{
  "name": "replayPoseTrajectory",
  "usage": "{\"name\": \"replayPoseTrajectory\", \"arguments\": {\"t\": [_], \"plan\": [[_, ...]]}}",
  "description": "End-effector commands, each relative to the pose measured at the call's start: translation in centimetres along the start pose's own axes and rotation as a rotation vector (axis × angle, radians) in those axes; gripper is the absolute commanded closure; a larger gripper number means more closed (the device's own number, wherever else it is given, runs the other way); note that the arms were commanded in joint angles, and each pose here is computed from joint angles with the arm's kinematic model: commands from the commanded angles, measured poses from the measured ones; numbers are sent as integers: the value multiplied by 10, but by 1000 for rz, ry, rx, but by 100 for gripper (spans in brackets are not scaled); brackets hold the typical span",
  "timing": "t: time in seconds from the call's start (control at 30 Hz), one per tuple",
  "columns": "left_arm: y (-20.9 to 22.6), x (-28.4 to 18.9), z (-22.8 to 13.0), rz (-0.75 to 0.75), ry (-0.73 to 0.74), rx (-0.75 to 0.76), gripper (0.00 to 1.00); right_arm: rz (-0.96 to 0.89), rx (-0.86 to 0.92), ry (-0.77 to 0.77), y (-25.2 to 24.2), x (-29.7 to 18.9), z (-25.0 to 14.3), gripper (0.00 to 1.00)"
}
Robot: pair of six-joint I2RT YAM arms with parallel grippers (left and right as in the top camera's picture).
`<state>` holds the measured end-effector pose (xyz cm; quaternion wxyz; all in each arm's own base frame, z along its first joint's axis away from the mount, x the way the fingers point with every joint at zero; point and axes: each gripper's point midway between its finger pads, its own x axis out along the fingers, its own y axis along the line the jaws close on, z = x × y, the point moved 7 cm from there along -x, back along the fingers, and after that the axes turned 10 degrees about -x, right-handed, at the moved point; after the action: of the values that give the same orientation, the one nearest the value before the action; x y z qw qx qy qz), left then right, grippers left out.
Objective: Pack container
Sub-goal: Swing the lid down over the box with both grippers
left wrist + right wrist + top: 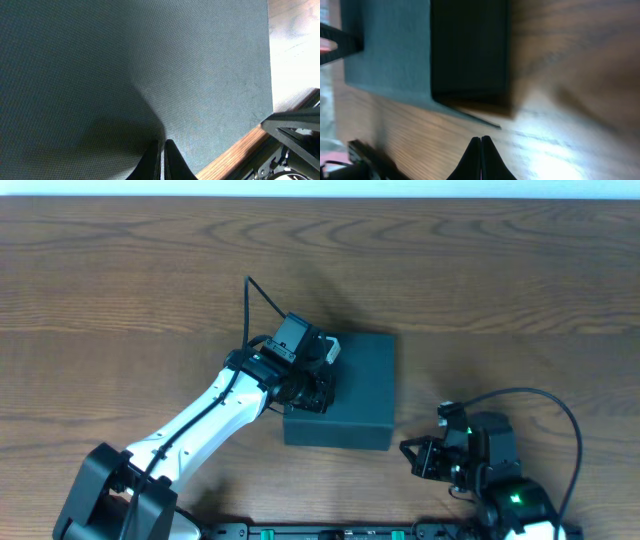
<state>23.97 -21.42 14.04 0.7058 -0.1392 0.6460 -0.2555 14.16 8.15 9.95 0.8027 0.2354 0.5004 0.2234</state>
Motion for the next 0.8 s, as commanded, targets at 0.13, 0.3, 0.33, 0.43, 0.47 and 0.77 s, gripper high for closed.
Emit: {"name": "replayPoseTrajectory", "arguments": {"t": [0.13,0.3,0.33,0.43,0.47,0.77], "plan": [[8,10,-2,38,23,-20,94,102,-13,47,13,26,2,98],[8,10,-2,39,24,-20,94,97,-17,62,19,45,4,98],[8,10,-2,39,24,-20,94,64,-4,68,16,48,3,98],[8,10,-2,38,24,-21,94,8,26,85,9,56,0,98],[8,10,-2,37,26,-21,94,24,26,94,10,56,-1,98],[-4,-34,-2,2,-82,1,94,142,-60,70,48,29,22,98]]}}
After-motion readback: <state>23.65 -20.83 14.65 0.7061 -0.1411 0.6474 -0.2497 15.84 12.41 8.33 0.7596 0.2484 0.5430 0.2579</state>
